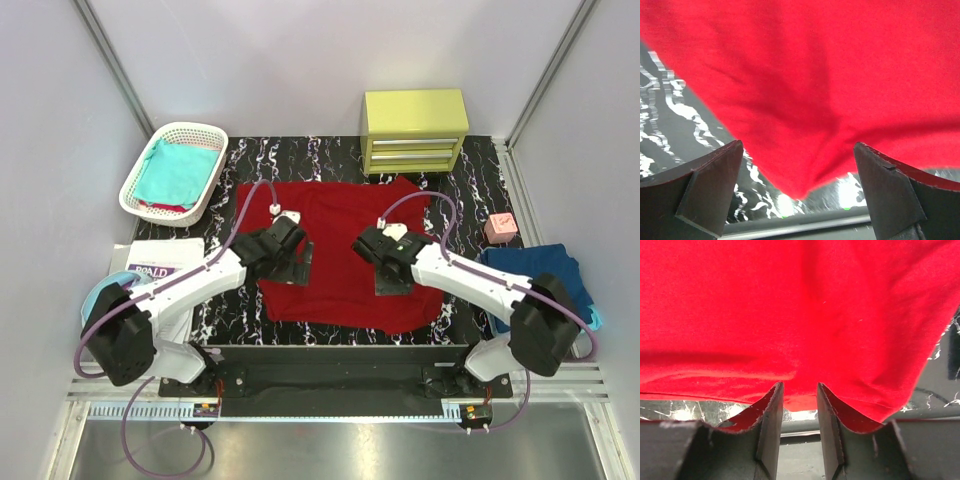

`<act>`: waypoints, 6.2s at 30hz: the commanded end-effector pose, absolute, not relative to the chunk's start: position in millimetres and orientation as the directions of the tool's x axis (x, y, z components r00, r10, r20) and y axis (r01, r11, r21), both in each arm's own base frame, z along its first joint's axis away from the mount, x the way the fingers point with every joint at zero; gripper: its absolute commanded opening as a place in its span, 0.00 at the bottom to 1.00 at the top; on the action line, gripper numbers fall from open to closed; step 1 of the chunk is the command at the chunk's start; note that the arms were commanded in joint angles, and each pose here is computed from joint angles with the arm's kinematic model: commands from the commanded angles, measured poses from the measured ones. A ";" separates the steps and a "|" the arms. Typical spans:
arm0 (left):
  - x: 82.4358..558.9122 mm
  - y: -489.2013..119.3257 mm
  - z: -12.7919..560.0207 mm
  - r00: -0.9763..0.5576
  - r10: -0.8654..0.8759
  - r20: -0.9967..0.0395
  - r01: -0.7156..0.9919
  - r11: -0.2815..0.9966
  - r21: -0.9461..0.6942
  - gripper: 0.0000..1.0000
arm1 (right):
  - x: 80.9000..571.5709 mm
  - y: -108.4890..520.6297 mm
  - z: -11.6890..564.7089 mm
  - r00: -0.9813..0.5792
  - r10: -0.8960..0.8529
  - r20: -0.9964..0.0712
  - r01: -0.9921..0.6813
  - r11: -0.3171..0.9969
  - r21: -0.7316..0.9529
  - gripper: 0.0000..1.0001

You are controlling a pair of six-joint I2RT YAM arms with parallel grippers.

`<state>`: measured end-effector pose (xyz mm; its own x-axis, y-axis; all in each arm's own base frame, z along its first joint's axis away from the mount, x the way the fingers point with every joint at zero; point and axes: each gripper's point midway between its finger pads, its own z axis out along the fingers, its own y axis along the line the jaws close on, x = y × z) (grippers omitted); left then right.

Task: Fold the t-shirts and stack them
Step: Flatten out the tshirt

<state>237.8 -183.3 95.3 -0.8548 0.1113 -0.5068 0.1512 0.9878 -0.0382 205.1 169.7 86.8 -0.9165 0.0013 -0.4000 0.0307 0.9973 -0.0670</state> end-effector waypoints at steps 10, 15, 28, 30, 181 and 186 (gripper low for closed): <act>217.1 -181.2 79.6 -0.869 0.060 -0.491 0.116 0.990 -0.085 0.99 | 216.4 191.7 60.6 -0.927 -0.041 -0.374 0.008 0.991 -0.130 0.41; 212.0 -168.0 76.3 -0.875 0.044 -0.481 0.076 0.996 -0.047 0.99 | 223.5 194.8 52.7 -0.928 -0.054 -0.367 0.004 0.988 -0.157 0.41; 180.1 -158.0 58.0 -0.912 -0.045 -0.408 -0.001 0.994 -0.109 0.98 | 243.5 206.7 68.1 -0.905 -0.036 -0.424 0.023 0.991 -0.131 0.40; 167.8 -155.2 48.3 -0.920 -0.074 -0.384 -0.023 0.990 -0.137 0.93 | 244.7 207.5 74.3 -0.899 -0.036 -0.436 0.021 0.992 -0.125 0.40; 171.8 -127.7 37.8 -0.740 -0.572 -0.354 -0.395 0.795 -0.460 0.33 | 230.3 179.9 57.8 -0.905 -0.106 -0.413 -0.020 0.978 -0.208 0.39; 169.7 -129.1 29.8 -0.749 -0.572 -0.336 -0.404 0.795 -0.452 0.26 | 229.4 178.6 58.0 -0.904 -0.105 -0.414 -0.018 0.978 -0.209 0.38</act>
<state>168.9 -125.0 33.7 -0.7475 -0.5609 -0.3557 -0.3970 0.8067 -0.4378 221.3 180.0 51.1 -0.9211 -0.1070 -0.3743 -0.0350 0.9804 -0.1941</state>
